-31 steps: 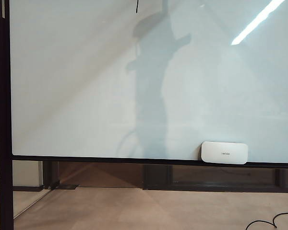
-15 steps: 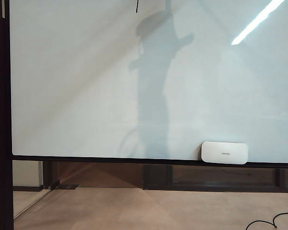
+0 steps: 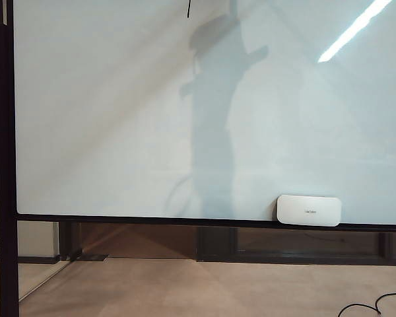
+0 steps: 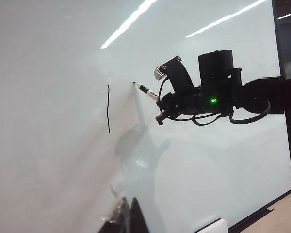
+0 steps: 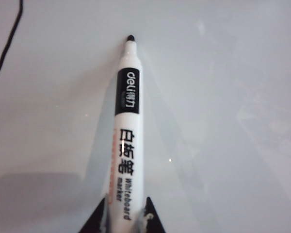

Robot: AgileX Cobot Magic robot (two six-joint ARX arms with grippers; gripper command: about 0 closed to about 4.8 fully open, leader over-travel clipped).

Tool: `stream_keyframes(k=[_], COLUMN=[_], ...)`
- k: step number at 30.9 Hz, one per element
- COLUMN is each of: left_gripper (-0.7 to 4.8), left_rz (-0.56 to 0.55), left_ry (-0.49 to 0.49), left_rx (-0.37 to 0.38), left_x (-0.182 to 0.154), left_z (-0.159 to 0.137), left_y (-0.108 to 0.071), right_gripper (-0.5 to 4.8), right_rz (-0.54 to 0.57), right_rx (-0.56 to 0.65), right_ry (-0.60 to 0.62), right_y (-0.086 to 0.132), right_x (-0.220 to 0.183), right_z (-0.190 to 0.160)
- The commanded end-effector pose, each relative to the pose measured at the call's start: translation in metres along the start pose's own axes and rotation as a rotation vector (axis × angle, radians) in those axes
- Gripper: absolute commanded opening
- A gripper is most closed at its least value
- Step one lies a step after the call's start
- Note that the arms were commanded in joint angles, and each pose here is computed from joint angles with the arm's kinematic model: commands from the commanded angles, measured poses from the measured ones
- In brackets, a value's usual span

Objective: Reach to the right to find the marker pen, pick it up, and write the number 19 on the whiteboard.

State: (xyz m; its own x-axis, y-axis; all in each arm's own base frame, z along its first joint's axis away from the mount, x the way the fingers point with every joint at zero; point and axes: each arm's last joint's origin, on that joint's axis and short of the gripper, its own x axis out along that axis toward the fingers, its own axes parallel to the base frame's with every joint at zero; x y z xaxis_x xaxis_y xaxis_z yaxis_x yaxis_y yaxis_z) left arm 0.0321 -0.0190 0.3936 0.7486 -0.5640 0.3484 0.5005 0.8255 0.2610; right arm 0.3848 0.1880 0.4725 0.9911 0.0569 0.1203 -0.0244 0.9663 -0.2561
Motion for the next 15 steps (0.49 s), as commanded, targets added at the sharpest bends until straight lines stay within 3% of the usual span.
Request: stream_keyframes(k=[1, 15], left_gripper=[-0.05, -0.05], left_rz=[-0.003, 0.008], left_ry=[-0.013, -0.013], left_rx=[0.012, 0.015], left_x=[0.000, 0.000], left_z=[0.002, 0.003], left_y=[0.000, 0.000], right_gripper=[-0.02, -0.02], right_rz=[-0.015, 0.091], right_rx=[0.017, 0.012], right_ry=[-0.018, -0.042], right_y=[-0.003, 0.012], right_x=[0.000, 0.014], right_z=[0.003, -0.012])
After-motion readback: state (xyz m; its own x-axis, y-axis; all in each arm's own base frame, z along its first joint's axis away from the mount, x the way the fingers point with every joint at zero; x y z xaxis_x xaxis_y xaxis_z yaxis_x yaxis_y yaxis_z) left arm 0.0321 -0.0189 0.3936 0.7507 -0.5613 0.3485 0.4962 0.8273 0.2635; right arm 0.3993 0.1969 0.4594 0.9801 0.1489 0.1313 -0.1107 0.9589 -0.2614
